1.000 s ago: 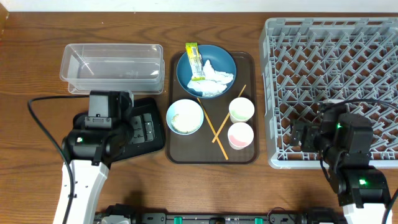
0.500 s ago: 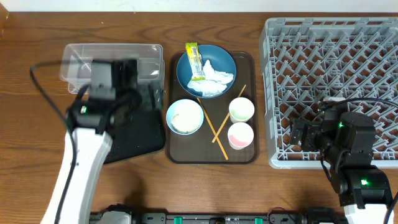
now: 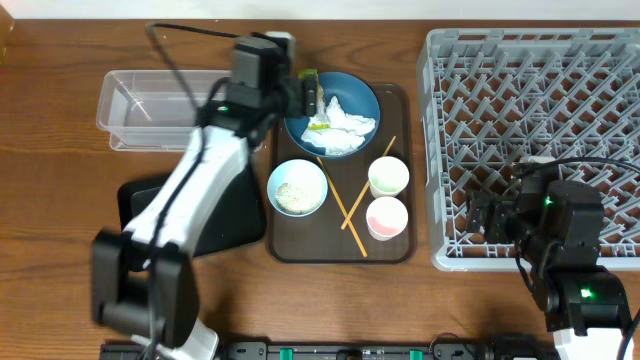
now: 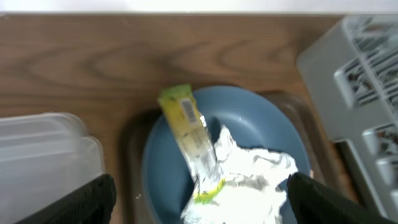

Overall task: Sort waste into correct bins and load items into the dishwasher rack
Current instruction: 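Reach the left gripper to the yellow wrapper on the blue plate, then grasp the yellow wrapper and drop it into the clear container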

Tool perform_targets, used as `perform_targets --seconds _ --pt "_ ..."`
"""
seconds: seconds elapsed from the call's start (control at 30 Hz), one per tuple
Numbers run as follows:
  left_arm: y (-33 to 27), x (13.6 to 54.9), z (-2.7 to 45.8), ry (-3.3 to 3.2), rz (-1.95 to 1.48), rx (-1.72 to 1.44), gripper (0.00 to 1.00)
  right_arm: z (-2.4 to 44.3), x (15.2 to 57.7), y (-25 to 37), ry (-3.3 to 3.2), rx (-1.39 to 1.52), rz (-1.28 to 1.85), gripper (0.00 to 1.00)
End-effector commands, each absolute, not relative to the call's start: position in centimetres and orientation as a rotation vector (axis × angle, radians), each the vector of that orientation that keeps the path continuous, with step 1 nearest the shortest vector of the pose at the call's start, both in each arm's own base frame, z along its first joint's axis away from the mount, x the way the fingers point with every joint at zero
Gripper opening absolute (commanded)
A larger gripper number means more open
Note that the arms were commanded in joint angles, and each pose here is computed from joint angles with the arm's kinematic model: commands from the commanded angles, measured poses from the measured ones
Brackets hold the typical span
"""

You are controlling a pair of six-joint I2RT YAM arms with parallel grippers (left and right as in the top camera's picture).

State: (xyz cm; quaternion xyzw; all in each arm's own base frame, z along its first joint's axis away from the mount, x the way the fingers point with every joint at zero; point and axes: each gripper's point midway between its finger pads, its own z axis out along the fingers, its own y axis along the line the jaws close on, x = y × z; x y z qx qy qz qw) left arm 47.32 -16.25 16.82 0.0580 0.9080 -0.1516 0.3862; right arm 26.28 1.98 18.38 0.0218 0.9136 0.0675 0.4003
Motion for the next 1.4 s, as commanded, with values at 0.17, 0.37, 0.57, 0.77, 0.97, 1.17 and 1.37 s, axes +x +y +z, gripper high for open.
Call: perform_targets --seconds 0.17,0.37,0.57,0.77,0.97,1.17,1.37 --pt "-19.2 48.9 9.6 2.384 -0.358 0.217 0.86 19.4 26.5 2.3 2.289 0.051 0.185 0.99" --pt "-19.3 48.9 6.0 2.445 -0.344 0.221 0.81 19.3 26.4 2.3 2.293 0.052 0.185 0.99" --pt "-19.3 48.9 4.7 2.461 -0.341 0.221 0.73 19.3 26.4 2.3 2.294 0.052 0.185 0.99" --pt "-19.4 48.6 4.5 2.478 -0.352 0.227 0.38 19.3 26.3 2.3 2.296 0.052 0.185 0.99" --pt "-19.3 48.3 4.4 2.489 -0.348 0.228 0.19 19.3 26.3 2.3 2.296 0.052 0.185 0.99" --pt "-19.4 48.7 7.4 2.429 -0.359 0.226 0.06 19.3 26.3 2.3 2.296 0.052 0.184 0.99" --pt "-18.0 49.0 15.1 2.284 -0.368 0.19 0.06 19.3 26.3 2.3 2.296 0.052 0.184 0.99"
